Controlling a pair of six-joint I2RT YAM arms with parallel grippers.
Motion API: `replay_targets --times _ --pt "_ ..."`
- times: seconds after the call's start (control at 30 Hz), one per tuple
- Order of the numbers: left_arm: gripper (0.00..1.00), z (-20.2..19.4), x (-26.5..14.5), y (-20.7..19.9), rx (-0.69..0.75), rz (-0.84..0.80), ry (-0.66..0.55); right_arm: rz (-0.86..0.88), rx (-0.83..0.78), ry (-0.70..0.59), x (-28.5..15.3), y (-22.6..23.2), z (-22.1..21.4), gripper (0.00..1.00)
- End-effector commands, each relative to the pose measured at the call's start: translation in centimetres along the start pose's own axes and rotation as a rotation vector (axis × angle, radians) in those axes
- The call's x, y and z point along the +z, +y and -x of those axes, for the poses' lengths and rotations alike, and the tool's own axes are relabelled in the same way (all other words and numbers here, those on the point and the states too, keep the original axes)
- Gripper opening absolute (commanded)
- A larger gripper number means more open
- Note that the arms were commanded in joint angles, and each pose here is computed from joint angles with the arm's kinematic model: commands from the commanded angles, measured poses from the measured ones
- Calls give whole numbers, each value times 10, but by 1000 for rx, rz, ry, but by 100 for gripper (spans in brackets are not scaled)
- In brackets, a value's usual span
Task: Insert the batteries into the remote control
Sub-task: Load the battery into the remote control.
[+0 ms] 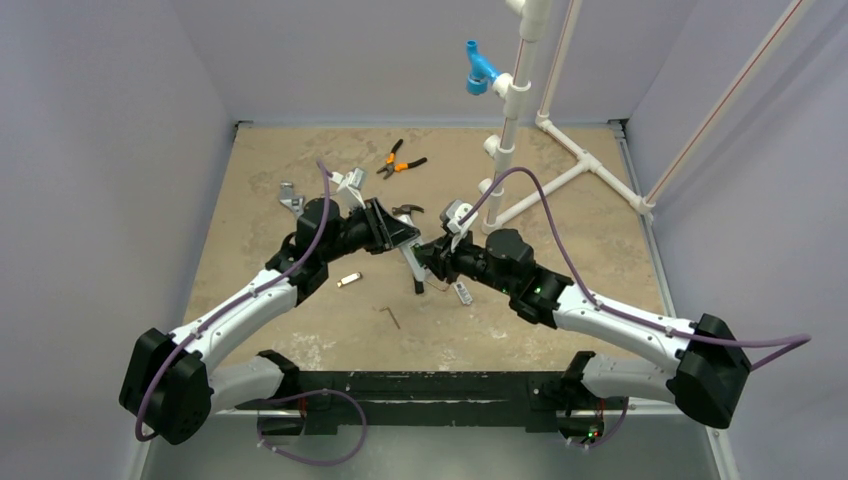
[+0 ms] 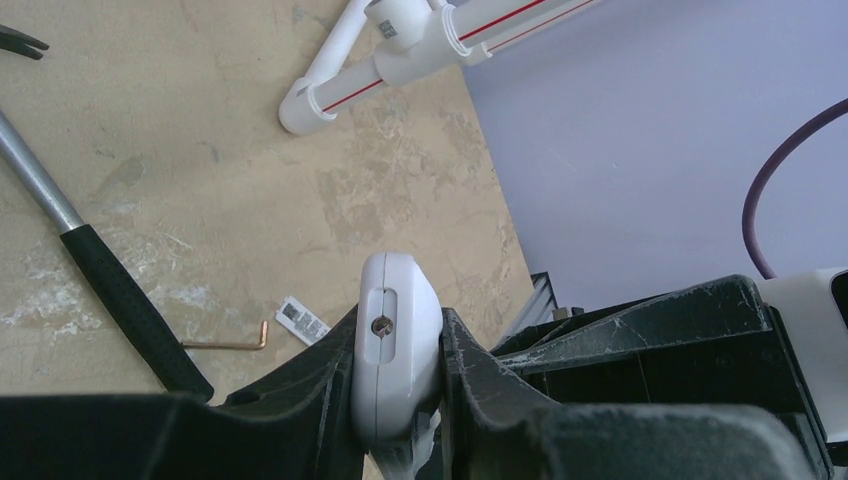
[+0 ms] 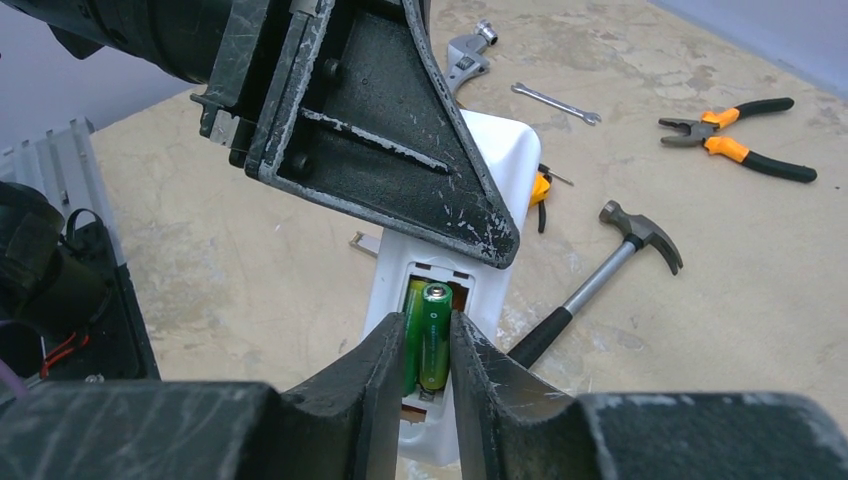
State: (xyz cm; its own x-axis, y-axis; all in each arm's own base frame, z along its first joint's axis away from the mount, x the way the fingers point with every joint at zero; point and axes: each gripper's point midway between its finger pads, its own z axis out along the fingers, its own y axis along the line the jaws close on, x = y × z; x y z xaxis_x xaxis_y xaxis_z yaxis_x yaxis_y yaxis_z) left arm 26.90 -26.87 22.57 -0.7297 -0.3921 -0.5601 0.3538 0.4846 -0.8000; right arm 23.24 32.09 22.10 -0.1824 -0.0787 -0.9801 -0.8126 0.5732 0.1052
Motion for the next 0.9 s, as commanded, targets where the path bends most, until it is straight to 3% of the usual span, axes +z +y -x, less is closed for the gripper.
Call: replay_targets --times 0.0,0.87 --pt "0 21 -5 -48 46 -152 -36 -76 -34 1 -3 -16 10 25" --pt "0 17 -1 -45 26 -157 -20 6 -44 -136 -27 3 55 52"
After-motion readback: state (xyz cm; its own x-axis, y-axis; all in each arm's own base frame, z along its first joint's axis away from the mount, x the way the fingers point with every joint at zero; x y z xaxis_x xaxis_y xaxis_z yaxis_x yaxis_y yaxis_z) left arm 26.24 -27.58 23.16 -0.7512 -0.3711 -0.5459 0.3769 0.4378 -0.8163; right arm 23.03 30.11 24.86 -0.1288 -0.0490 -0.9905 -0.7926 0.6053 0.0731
